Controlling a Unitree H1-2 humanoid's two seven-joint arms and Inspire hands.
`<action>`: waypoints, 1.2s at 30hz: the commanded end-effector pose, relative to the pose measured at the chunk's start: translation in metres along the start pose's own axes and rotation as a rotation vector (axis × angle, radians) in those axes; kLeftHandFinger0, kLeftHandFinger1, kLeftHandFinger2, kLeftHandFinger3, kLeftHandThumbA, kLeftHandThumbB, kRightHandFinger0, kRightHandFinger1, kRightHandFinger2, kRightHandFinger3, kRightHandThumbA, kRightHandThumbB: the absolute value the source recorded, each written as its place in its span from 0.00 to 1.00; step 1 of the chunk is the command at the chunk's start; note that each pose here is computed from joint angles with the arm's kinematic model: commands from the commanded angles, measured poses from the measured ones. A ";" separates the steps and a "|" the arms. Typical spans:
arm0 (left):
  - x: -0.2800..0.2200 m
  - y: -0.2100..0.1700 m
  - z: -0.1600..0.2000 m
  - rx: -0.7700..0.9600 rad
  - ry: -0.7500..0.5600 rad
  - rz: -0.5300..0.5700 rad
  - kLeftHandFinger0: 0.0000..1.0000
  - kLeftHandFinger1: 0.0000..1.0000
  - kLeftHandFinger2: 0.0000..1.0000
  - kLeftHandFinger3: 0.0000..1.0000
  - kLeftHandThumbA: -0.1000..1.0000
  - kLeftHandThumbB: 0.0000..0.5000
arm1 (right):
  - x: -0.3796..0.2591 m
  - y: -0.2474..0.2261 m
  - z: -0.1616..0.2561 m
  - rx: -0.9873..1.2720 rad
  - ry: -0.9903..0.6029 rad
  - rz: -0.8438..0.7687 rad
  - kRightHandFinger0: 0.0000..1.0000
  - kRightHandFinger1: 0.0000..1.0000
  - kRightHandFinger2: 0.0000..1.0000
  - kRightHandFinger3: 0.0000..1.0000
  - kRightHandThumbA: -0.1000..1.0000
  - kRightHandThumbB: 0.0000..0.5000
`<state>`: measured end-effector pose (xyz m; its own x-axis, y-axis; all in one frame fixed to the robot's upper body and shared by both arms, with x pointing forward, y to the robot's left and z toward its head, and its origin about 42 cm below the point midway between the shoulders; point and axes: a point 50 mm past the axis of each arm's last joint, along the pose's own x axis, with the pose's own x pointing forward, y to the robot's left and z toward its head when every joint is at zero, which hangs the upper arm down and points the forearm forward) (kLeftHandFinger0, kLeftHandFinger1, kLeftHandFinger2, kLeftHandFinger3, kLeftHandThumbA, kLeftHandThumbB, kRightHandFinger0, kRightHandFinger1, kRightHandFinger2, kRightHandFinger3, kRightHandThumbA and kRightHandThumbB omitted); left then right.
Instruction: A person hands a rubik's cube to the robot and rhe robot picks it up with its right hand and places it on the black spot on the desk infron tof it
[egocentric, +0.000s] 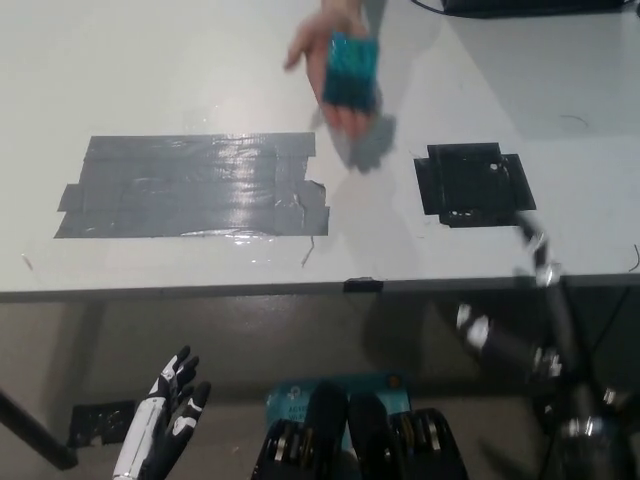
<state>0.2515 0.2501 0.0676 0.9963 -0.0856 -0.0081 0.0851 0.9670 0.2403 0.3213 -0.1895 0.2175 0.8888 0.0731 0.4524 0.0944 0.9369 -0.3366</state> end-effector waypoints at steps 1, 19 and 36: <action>0.004 0.002 0.014 0.013 -0.071 -0.007 1.00 1.00 1.00 1.00 0.83 0.14 | 0.052 -0.002 0.028 0.027 0.022 0.031 1.00 1.00 1.00 1.00 0.90 0.58; 0.005 0.003 0.017 0.000 -0.068 -0.011 1.00 1.00 1.00 1.00 0.77 0.14 | 0.197 0.038 0.017 0.033 0.163 0.178 1.00 1.00 1.00 1.00 0.98 0.79; 0.009 0.004 0.017 0.014 -0.069 -0.020 1.00 1.00 1.00 1.00 0.81 0.19 | 0.230 0.018 0.016 -0.051 0.169 0.143 1.00 1.00 1.00 1.00 0.93 0.83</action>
<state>0.2571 0.2486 0.0747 0.9949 -0.1008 0.0100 0.0954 0.9655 0.2421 0.5147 -0.1581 0.2864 0.9825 0.1276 0.1353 -0.0597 0.9054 -0.4204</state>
